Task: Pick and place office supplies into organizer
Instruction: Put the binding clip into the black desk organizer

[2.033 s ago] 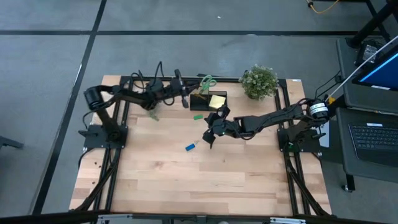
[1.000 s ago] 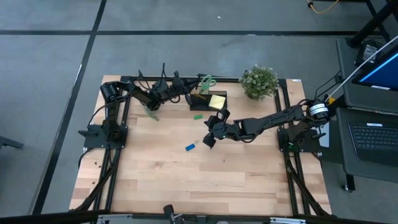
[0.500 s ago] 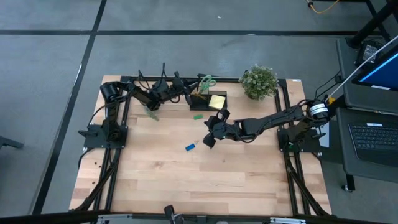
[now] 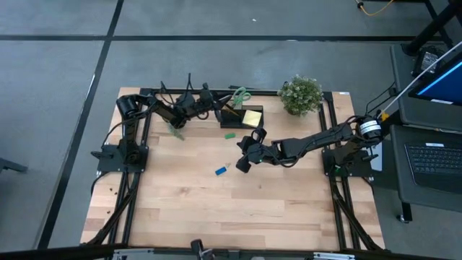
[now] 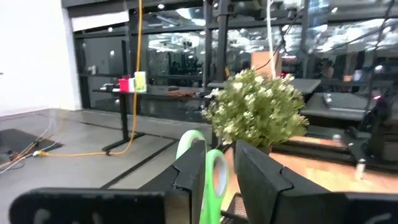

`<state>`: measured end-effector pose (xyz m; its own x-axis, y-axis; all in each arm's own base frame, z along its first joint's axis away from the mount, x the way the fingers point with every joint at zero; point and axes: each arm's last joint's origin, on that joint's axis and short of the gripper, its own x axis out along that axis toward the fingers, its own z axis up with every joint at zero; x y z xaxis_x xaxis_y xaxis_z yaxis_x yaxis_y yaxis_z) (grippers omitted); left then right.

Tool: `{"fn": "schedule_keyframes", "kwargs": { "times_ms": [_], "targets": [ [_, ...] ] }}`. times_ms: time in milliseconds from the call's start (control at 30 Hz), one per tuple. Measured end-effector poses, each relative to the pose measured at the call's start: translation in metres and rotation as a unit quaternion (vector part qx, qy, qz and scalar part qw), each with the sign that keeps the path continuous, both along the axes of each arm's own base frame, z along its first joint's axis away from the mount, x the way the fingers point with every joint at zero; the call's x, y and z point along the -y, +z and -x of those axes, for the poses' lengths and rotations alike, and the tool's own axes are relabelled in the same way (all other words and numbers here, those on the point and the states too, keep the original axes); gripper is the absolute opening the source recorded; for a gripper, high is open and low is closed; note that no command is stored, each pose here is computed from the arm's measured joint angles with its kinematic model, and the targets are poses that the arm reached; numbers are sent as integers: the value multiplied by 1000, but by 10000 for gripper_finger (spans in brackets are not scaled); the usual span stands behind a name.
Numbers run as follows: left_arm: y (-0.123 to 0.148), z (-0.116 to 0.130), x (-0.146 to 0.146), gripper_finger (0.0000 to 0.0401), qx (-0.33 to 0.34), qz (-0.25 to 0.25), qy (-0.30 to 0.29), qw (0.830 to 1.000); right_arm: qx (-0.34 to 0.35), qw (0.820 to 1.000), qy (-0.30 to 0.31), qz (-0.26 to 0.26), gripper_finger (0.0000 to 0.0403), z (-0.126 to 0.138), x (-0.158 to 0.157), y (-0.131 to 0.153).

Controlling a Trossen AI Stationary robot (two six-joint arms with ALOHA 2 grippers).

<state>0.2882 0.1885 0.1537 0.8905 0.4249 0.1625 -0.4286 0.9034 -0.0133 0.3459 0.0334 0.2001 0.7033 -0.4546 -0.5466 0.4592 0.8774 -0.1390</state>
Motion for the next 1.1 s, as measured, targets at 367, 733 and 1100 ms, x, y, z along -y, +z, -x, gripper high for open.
{"fn": "schedule_keyframes", "kwargs": {
  "times_ms": [367,733,1100],
  "targets": [
    [21,-1,12,73,67,-15,-107,992,-2,1000,6,7,5,2,0,4],
    [61,0,56,6,-105,-89,-203,969,-2,998,56,-9,5,4,1,13],
    [81,17,116,2,-251,-143,-217,932,-48,993,80,-70,5,43,29,50]
  ]
}}
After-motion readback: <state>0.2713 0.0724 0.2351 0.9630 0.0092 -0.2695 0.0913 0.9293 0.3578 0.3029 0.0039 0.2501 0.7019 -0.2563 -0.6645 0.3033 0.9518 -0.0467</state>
